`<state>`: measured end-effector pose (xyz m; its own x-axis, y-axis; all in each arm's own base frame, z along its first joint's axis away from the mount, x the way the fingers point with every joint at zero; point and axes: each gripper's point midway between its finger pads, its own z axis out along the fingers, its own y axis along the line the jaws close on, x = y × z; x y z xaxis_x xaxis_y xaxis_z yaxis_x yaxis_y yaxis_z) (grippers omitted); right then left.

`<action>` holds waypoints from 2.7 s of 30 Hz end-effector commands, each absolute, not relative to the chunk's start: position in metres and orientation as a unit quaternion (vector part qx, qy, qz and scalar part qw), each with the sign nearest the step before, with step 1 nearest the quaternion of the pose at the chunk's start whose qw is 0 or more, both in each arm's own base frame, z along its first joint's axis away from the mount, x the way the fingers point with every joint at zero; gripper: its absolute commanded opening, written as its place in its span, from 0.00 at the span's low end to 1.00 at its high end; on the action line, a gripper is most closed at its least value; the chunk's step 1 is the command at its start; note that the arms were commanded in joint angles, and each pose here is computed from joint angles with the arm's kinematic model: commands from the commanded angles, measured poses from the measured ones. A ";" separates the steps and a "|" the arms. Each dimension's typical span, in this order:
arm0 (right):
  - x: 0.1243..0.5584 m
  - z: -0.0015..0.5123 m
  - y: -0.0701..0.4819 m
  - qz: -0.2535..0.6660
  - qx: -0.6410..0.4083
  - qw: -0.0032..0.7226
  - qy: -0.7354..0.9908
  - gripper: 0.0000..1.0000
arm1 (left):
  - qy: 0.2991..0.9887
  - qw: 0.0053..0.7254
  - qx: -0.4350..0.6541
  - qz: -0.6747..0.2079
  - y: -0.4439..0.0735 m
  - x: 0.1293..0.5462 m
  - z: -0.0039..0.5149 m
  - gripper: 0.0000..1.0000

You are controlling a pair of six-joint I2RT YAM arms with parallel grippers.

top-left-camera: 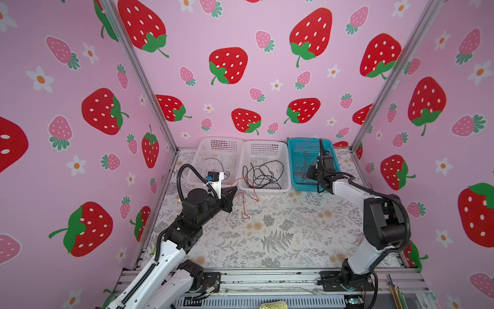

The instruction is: Untangle the cables

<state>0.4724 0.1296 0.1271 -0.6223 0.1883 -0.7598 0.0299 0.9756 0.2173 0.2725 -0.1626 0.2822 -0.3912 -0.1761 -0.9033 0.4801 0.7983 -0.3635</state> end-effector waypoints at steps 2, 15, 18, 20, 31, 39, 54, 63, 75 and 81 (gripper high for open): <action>0.473 0.105 0.140 0.108 0.058 0.391 0.912 0.00 | 0.764 0.557 0.103 -0.311 -0.164 0.271 0.298 0.00; 0.467 0.167 0.126 0.100 0.074 0.444 0.887 0.43 | 0.766 0.555 0.104 -0.308 -0.165 0.273 0.296 0.00; 0.464 0.186 0.125 0.107 0.075 0.458 0.879 0.50 | 0.767 0.554 0.104 -0.307 -0.164 0.274 0.295 0.00; 0.462 0.197 0.126 0.111 0.074 0.465 0.875 0.51 | 0.768 0.552 0.104 -0.307 -0.165 0.274 0.294 0.00; 0.420 0.260 0.123 0.149 0.054 0.511 0.845 0.86 | 0.771 0.550 0.103 -0.305 -0.165 0.276 0.292 0.00; 0.365 0.270 0.118 0.143 0.014 0.513 0.846 0.99 | 0.777 0.537 0.102 -0.312 -0.170 0.279 0.293 0.00; 0.271 0.240 0.106 0.164 -0.013 0.498 0.851 0.99 | 0.790 0.515 0.127 -0.306 -0.188 0.287 0.325 0.00; 0.250 0.245 0.096 0.146 -0.022 0.494 0.857 0.99 | 0.785 0.517 0.176 -0.294 -0.225 0.298 0.350 0.00; 0.231 0.263 0.087 0.135 -0.046 0.507 0.850 0.99 | 0.767 0.505 0.249 -0.308 -0.293 0.320 0.376 0.00; 0.225 0.271 0.077 0.133 -0.030 0.542 0.829 1.00 | 0.759 0.497 0.287 -0.308 -0.335 0.336 0.381 0.00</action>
